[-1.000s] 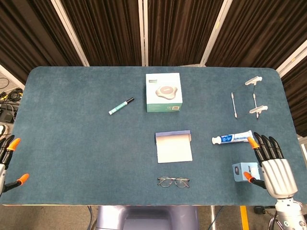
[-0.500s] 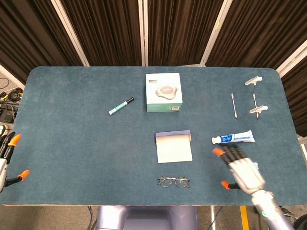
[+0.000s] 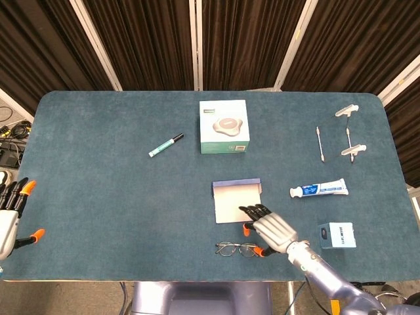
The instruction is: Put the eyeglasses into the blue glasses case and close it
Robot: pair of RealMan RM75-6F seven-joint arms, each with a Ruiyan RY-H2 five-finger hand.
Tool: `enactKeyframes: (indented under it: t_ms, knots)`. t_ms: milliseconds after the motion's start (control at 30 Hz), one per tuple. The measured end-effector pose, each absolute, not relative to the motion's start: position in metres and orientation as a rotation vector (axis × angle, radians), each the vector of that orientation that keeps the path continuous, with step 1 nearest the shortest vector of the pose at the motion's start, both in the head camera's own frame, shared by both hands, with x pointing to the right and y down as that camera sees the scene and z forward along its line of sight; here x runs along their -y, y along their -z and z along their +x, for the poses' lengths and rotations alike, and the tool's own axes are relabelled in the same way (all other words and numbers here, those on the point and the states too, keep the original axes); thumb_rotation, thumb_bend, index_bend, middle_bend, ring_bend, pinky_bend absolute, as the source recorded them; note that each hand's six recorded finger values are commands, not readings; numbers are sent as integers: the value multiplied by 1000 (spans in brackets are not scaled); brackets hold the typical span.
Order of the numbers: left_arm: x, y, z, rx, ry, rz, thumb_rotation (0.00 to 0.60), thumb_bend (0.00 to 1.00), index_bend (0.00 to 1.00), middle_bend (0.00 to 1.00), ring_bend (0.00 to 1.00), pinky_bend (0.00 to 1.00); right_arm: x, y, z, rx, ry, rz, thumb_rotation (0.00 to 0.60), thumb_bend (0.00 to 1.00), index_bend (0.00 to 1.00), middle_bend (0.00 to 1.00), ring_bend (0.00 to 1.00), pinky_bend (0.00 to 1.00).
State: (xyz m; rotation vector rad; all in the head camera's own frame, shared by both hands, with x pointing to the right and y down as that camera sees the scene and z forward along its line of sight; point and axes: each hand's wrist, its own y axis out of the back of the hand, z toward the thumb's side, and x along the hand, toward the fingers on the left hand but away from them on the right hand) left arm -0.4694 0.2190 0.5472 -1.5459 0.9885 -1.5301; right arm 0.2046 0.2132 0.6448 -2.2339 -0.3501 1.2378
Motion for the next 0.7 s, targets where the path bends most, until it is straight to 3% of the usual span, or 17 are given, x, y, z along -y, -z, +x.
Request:
enactKeyframes:
  t_ms: [367, 700]
  knots:
    - [-218, -551, -470, -981, 1541, -1542, 600, 0, 0, 0, 0, 0, -225, -666, 160, 232, -1252, -2256, 600, 228, 477, 0, 0, 0]
    - [-219, -550, -472, -986, 1550, -1538, 600, 0, 0, 0, 0, 0, -231, -673, 150, 194, -1257, -2209, 600, 230, 481, 0, 0, 0]
